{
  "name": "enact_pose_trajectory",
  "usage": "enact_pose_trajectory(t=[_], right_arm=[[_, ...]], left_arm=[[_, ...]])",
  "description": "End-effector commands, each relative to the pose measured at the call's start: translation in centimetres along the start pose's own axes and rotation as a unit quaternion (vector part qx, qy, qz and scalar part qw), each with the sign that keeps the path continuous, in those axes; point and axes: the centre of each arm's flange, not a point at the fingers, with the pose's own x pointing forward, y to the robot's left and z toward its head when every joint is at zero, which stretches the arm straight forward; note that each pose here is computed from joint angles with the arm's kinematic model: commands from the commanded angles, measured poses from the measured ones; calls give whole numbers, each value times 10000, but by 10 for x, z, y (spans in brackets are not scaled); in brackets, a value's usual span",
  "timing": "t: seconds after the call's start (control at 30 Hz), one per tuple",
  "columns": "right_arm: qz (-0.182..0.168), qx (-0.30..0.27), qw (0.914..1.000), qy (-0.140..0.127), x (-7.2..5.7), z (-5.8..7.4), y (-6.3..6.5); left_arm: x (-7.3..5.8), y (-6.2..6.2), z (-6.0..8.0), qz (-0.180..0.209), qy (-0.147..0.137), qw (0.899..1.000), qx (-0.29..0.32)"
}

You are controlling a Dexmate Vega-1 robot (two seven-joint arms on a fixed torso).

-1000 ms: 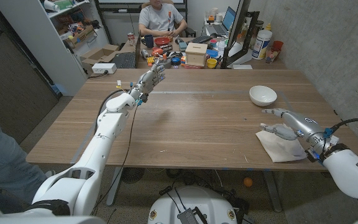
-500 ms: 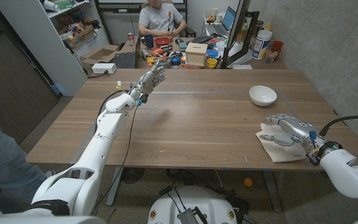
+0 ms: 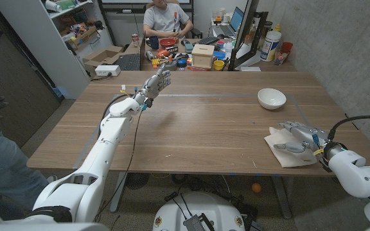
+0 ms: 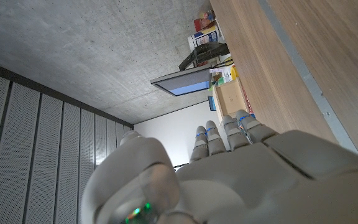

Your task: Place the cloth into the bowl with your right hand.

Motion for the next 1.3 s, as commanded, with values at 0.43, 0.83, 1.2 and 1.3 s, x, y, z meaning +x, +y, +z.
enact_pose_trajectory(t=[0.43, 0.83, 1.2, 1.3], right_arm=[[947, 7, 9926, 763, 13, -15, 24], [943, 49, 9927, 745, 24, -12, 17], [434, 253, 9983, 295, 26, -2, -8], [276, 276, 9991, 188, 26, 0, -14]], left_arm=[[1, -3, -15, -44, 177, 9997, -149], [-1, 0, -14, 3, 123, 9998, -180], [0, -2, -15, -30, 146, 9997, -193], [0, -2, -15, -31, 143, 9997, -202]])
